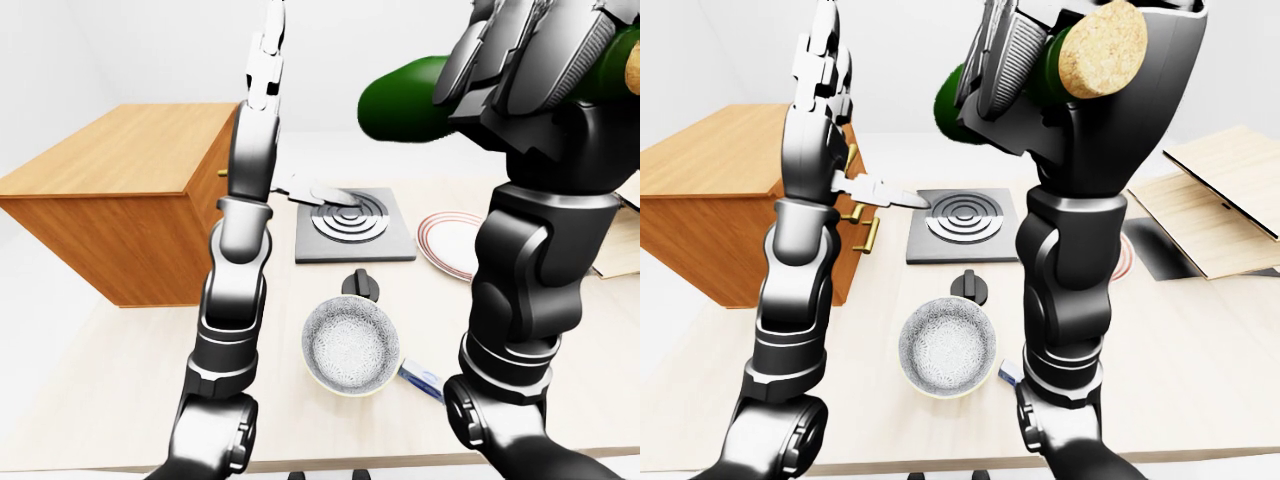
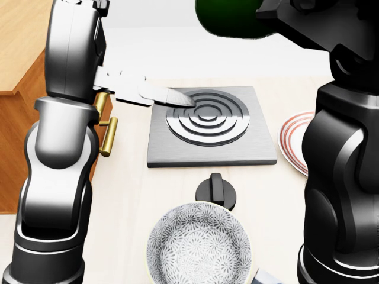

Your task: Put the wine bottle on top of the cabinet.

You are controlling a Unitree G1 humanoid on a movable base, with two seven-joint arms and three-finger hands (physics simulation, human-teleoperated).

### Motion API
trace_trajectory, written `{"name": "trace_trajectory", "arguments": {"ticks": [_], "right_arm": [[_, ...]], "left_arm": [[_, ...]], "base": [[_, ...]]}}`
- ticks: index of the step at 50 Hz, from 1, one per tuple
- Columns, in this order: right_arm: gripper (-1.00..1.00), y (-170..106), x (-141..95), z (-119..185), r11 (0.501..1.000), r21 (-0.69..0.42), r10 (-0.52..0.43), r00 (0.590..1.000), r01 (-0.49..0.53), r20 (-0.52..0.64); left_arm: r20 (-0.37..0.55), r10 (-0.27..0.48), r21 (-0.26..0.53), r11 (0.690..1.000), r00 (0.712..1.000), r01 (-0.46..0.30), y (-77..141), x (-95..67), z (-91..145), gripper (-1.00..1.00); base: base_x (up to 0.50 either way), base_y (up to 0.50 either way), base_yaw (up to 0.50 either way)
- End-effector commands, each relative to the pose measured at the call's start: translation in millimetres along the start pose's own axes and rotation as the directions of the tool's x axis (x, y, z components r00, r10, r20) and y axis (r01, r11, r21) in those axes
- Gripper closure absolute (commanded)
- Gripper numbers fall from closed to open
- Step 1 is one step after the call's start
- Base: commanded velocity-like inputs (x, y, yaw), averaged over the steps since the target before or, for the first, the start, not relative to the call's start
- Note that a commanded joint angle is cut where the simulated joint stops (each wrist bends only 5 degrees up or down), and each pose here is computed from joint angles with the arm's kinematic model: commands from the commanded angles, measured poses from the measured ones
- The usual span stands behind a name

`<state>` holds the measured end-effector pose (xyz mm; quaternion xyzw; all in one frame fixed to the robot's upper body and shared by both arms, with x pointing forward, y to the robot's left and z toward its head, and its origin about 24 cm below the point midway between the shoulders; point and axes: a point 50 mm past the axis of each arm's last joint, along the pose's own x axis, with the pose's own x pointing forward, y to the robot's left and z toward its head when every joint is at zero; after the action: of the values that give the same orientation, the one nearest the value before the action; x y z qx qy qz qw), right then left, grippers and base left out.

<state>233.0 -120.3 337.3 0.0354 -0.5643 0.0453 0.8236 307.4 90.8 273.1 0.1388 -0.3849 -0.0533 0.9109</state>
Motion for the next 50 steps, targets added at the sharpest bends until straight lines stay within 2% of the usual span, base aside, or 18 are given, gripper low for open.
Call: {"name": "trace_trajectory", "arguments": {"ticks": [1, 12, 32, 44, 45, 50], "right_arm": [[1.00, 6, -15, -4, 0.999, 0.038, -0.025, 0.999, 0.027, -0.041], [1.00, 15, -17, -5, 0.999, 0.036, 0.003, 0.999, -0.001, -0.047], [1.00, 26, -22, -10, 0.999, 0.023, 0.039, 0.996, -0.038, -0.076], [1.00, 32, -25, -13, 0.998, 0.022, 0.059, 0.994, -0.058, -0.093], [1.00, 33, -26, -13, 0.998, 0.021, 0.063, 0.994, -0.062, -0.092], [1.00, 36, -27, -12, 0.997, 0.017, 0.074, 0.993, -0.073, -0.094]], "left_arm": [[-0.019, -0.023, 0.004, 1.000, 1.000, 0.023, -10, 8.7, -3, -1.00], [-0.077, -0.035, -0.002, 0.999, 0.996, 0.035, -19, 14.4, -15, -1.00], [-0.153, -0.070, -0.022, 0.998, 0.986, 0.067, -36, 11.1, -31, -1.00], [-0.091, -0.075, -0.018, 0.997, 0.993, 0.073, -37, 17.6, -16, -1.00], [-0.087, -0.064, 0.003, 0.998, 0.994, 0.065, -37, 17.9, -15, -1.00], [-0.058, -0.095, 0.010, 0.995, 0.994, 0.096, -41, 17.3, -7, -1.00]], "base": [[0.00, 0.00, 0.00], [0.00, 0.00, 0.00], [0.00, 0.00, 0.00], [0.00, 0.00, 0.00], [0.00, 0.00, 0.00], [0.00, 0.00, 0.00]]}}
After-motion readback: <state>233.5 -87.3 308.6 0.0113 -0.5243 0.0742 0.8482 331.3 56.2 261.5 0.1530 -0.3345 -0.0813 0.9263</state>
